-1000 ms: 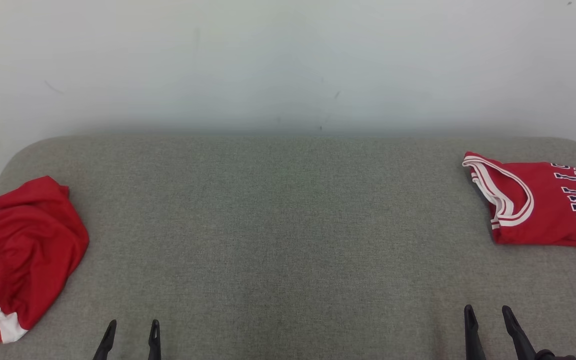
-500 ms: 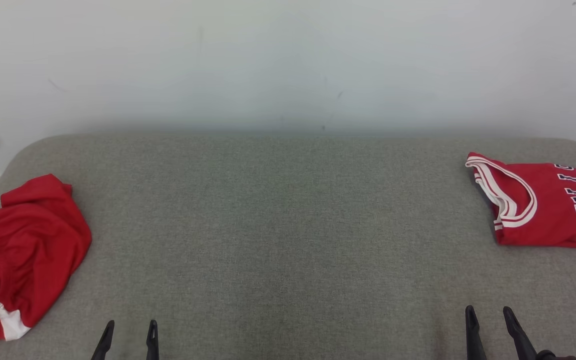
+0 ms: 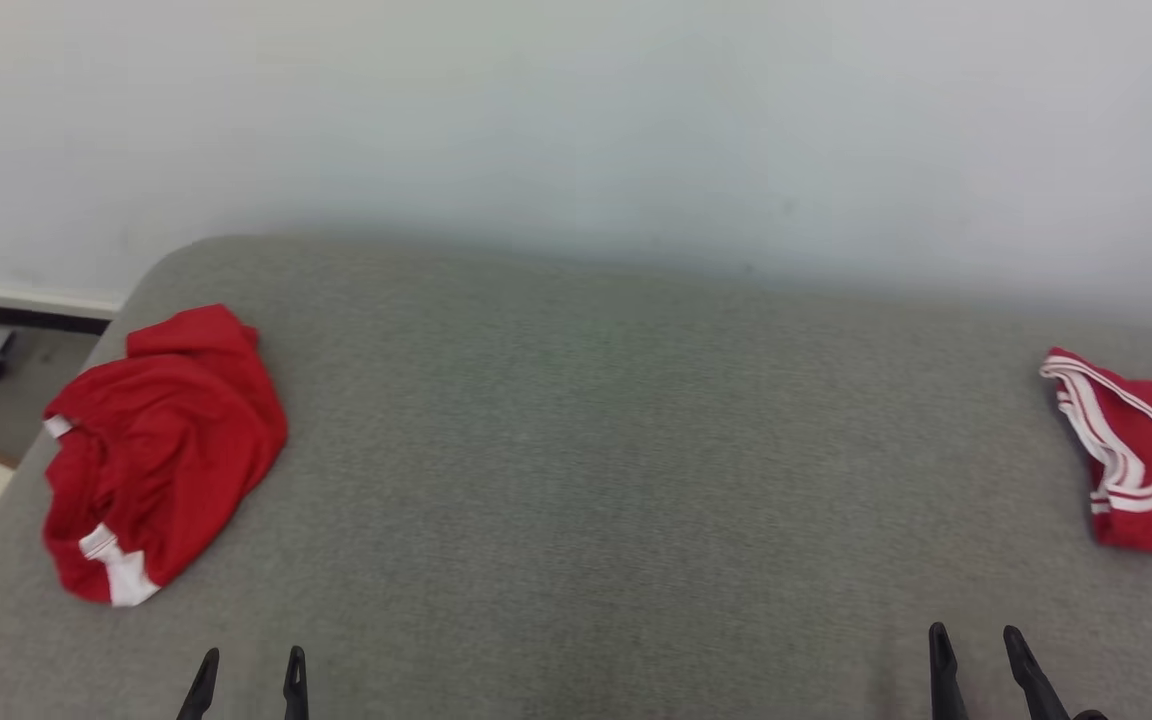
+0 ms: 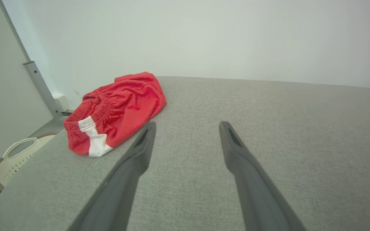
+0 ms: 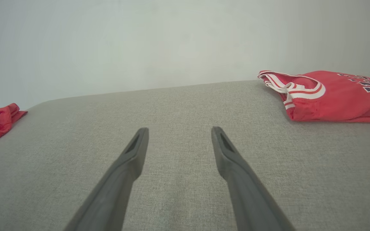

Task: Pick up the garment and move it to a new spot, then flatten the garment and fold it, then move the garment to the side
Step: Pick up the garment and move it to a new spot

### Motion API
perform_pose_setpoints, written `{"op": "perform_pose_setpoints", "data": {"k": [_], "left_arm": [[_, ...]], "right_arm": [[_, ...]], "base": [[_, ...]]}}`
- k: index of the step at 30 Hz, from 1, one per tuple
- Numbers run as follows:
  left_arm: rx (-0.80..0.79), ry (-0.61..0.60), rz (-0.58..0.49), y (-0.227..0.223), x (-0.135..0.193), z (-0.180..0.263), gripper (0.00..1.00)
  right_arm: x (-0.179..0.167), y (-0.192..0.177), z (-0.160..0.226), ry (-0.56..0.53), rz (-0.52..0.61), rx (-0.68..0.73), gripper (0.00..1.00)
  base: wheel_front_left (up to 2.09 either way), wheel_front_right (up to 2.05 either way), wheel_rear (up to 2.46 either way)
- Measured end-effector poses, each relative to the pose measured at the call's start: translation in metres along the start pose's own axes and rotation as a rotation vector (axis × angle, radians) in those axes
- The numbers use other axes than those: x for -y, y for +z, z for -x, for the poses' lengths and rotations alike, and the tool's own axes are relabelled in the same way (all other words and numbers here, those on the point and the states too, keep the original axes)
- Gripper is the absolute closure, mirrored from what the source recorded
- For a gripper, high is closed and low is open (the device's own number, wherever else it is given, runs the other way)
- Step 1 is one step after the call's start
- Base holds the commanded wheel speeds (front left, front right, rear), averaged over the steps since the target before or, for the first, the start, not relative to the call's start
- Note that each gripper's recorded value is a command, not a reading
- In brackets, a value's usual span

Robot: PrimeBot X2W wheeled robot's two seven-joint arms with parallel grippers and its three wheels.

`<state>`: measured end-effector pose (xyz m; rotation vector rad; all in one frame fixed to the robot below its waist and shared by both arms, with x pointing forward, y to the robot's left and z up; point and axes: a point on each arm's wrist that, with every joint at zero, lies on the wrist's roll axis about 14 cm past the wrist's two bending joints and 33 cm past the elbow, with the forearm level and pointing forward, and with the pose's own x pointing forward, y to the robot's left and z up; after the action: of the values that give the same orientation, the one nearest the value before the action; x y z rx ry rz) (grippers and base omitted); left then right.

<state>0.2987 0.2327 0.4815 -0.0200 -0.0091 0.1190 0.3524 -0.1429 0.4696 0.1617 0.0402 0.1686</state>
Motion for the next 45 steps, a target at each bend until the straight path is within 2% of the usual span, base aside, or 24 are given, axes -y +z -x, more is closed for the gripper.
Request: {"op": "perform_pose_setpoints", "data": {"k": [9,21,33,39,45], "left_arm": [[-0.013,0.176,-0.002,-0.005,-0.05,0.042,0.0],[0.0,0.375,0.003,-0.002,-0.097,0.09,0.0],[-0.017,0.393,0.009,-0.007,-0.1,0.091,0.0],[0.037,0.38,0.031,0.008,-0.104,0.07,0.0],[0.134,0.348,0.022,0.046,-0.115,0.017,0.0]], "right_arm": [[-0.056,-0.009,-0.024,0.18,-0.003,-0.034,0.0],[-0.125,-0.017,-0.044,0.388,0.003,-0.062,0.0],[-0.124,-0.021,-0.045,0.384,0.001,-0.074,0.0],[-0.12,-0.014,-0.045,0.371,0.002,-0.051,0.0],[-0.111,0.005,-0.062,0.34,0.017,0.021,0.0]], "base": [[0.0,0.0,0.0],[0.0,0.0,0.0],[0.0,0.0,0.0],[0.0,0.0,0.0],[0.0,0.0,0.0]]}}
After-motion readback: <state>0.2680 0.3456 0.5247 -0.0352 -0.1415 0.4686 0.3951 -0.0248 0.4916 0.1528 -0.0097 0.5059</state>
